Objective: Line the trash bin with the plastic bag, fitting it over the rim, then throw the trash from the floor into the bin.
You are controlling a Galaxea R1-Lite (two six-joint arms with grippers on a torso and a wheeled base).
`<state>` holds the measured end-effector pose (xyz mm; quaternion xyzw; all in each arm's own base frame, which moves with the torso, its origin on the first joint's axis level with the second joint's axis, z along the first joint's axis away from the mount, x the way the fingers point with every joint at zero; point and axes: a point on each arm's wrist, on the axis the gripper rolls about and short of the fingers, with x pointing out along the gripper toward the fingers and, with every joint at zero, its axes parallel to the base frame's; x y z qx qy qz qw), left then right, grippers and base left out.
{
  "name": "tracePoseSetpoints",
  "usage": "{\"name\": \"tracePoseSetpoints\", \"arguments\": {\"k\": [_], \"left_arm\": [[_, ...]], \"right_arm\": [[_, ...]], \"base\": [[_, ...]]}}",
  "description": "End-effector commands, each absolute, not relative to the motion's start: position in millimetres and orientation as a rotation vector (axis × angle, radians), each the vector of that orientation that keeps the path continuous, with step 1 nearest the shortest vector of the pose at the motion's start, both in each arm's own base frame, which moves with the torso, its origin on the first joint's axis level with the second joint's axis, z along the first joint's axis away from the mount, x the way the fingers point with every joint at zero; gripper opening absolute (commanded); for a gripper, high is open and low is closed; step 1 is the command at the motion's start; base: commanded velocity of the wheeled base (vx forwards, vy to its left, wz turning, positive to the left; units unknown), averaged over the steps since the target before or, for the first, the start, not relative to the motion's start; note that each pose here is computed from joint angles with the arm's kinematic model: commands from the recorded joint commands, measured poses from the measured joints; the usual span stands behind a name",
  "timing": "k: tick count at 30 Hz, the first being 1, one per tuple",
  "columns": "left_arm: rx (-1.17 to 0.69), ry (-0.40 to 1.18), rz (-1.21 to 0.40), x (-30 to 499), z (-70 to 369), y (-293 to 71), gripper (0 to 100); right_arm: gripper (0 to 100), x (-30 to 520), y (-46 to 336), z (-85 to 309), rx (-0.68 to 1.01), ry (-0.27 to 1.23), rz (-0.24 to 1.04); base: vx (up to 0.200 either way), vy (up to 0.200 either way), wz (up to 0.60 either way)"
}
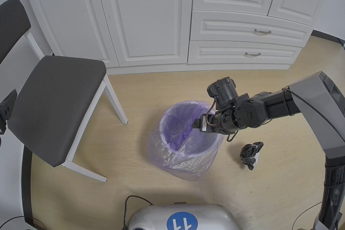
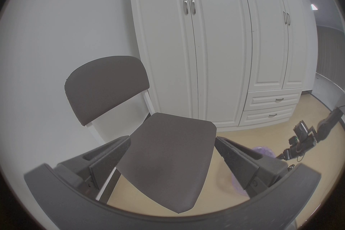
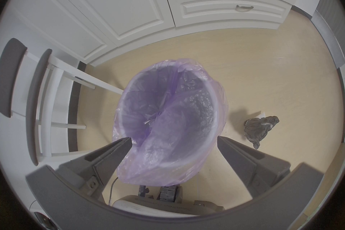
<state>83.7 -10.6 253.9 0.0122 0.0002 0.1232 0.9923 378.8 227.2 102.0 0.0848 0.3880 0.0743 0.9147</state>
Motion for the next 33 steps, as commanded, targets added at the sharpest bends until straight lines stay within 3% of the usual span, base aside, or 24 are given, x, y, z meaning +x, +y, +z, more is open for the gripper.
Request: {"name": "tracePoseSetpoints", "arguments": {"k": [1,4,10,22,28,33], "left_arm": [[0.029,0.008,0.248,87,252,-11,100],[0.029,0.006,0.248,86,252,-11,100],[0.028,0.005,0.248,87,252,-11,100],[0.025,-0.004,0.249,85,253,-11,100],[0.027,-0.001,0.249,86,253,-11,100],[0.028,0.002,0.249,86,252,-11,100]], "right_arm": [[100,423,251,86,0.111,0.840,0.059],[100,429,246,58,0.034,0.896,-0.012],[100,437,236,54,0.018,0.868,-0.071],[100,452,210,68,0.142,0.818,-0.133],[100,457,195,96,0.286,0.770,-0.090],[100,464,191,84,0.297,0.772,-0.097]], "base": [[0.000,0.000,0.00],[0.000,0.000,0.00],[0.000,0.000,0.00],[0.000,0.000,0.00],[0.000,0.000,0.00],[0.000,0.000,0.00]]}}
